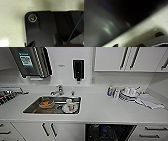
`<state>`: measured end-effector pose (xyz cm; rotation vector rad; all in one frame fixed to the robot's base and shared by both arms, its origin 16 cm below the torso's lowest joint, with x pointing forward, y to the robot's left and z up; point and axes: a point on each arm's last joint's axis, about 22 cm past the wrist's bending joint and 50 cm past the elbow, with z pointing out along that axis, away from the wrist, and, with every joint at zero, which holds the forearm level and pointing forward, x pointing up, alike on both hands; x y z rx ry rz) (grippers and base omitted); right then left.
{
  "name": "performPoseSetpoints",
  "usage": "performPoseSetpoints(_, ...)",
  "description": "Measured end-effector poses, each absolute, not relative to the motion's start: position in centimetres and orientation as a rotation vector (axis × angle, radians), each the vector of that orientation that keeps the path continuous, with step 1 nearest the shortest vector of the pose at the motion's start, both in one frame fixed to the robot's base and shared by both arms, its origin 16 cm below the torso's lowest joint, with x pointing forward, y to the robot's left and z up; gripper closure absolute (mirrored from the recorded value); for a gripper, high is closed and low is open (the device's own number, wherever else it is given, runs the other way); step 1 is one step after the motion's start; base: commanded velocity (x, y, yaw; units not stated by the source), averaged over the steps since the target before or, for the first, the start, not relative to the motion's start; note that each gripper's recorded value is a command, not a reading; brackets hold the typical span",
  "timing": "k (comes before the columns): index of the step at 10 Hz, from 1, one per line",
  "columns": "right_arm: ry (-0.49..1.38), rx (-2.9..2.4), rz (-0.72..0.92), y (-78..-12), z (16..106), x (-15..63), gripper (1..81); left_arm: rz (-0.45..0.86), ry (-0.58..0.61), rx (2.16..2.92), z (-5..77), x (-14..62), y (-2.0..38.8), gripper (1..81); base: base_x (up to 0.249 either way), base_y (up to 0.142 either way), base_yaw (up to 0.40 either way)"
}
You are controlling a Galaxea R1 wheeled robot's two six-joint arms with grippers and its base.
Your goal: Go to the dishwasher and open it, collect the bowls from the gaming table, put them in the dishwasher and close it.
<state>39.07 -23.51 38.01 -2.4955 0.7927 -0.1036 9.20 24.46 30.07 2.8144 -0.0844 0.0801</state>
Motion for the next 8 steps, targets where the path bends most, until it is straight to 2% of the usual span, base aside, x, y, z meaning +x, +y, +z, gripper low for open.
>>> performPoseSetpoints(2, 0.712, -2.485, -0.168, -23.4, 41.0, 44.1, 1.0, 0.084, -0.085, 2.814, 30.1, 9.2, 24.5, 1.0, 0.000, 0.000, 0.000)
performPoseSetpoints(4, 0.689, -2.446, -0.311, -23.8, 46.4, 54.5, 1.0, 0.085, -0.087, 2.814, 30.1, 9.2, 24.5, 1.0, 0.000, 0.000, 0.000)
performPoseSetpoints(5, 0.683, -2.426, -0.332, -22.7, 48.9, 58.4, 1.0, 0.081, -0.085, 2.815, 30.1, 9.1, 24.5, 1.0, 0.000, 0.000, 0.000)
performPoseSetpoints(6, 0.662, -2.413, -0.296, -20.8, 49.4, 58.2, 1.0, 0.085, -0.086, 2.814, 30.1, 9.3, 24.4, 1.0, 0.000, 0.000, 0.000)
performPoseSetpoints(8, 0.693, -2.470, -0.168, -21.5, 45.9, 52.6, 1.0, 0.082, -0.085, 2.812, 30.1, 9.3, 24.2, 1.0, 0.000, 0.000, 0.000)
